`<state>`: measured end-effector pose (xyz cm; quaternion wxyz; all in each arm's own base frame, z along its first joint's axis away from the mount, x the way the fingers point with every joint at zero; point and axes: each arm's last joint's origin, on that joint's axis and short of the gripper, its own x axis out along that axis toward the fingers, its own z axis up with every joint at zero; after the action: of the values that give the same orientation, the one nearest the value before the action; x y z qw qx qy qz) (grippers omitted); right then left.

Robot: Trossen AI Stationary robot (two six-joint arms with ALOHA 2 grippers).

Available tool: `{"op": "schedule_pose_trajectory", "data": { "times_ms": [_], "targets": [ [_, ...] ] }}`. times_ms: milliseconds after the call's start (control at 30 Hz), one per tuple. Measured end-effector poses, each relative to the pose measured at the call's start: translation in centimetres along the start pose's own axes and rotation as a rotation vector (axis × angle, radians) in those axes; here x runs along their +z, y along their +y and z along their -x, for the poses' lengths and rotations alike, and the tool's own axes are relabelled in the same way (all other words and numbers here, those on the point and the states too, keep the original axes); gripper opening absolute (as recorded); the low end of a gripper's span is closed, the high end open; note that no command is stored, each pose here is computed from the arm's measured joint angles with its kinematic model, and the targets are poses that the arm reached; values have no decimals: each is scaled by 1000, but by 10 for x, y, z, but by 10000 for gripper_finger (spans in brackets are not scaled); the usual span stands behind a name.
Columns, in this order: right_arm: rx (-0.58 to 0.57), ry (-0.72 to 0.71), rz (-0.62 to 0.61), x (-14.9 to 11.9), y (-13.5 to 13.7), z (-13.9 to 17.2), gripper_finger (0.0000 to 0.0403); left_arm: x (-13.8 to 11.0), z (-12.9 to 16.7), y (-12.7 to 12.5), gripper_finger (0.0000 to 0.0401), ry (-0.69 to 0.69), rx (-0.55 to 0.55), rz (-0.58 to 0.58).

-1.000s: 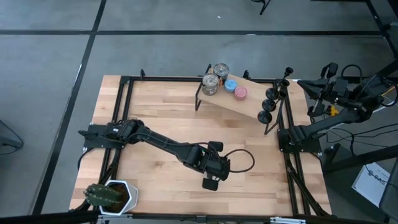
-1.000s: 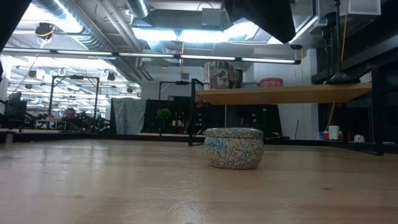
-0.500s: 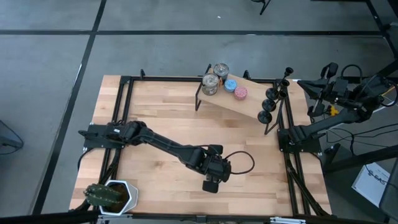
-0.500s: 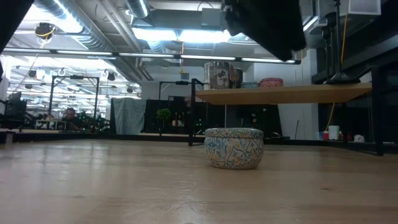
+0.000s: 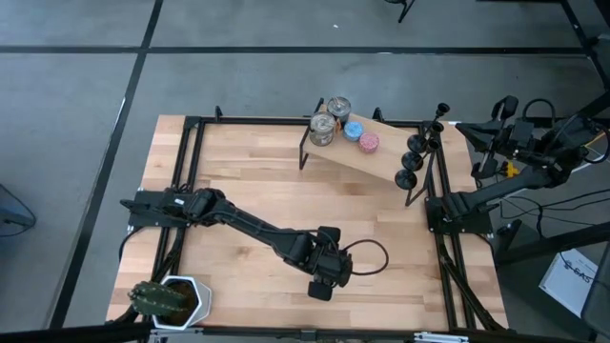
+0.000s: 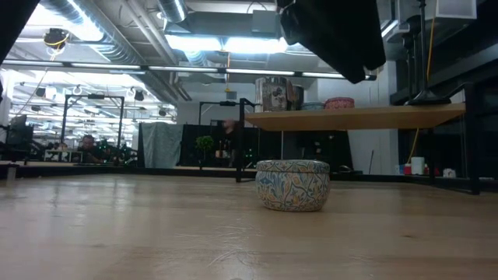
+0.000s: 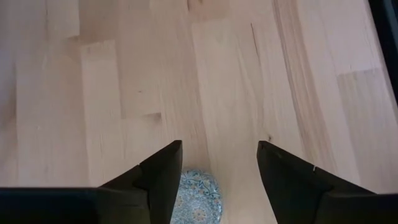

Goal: Pick & Place candle stick holders
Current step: Put the light blue patterned scented candle on the shelf

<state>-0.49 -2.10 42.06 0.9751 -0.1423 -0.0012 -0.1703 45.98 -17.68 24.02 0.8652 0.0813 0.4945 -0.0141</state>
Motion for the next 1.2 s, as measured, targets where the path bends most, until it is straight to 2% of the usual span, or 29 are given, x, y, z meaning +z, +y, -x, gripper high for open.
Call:
{"op": "schedule_pose_trajectory", "data": {
  "times_ms": [467,600,767,1000,1200],
  "targets": [
    [0,0,0,0,0,0,5,-1,1,-5,207,2,-16,38],
    [0,0,0,0,0,0,5,-1,2,-8,214,-6,10,42],
    [0,0,0,0,0,0,5,-2,3,-9,246,-12,33,96],
    [0,0,0,0,0,0,5,-3,0,-11,314,0,34,177],
    [0,0,0,0,0,0,5,-5,-16,-11,359,7,50,237]
  ]
}}
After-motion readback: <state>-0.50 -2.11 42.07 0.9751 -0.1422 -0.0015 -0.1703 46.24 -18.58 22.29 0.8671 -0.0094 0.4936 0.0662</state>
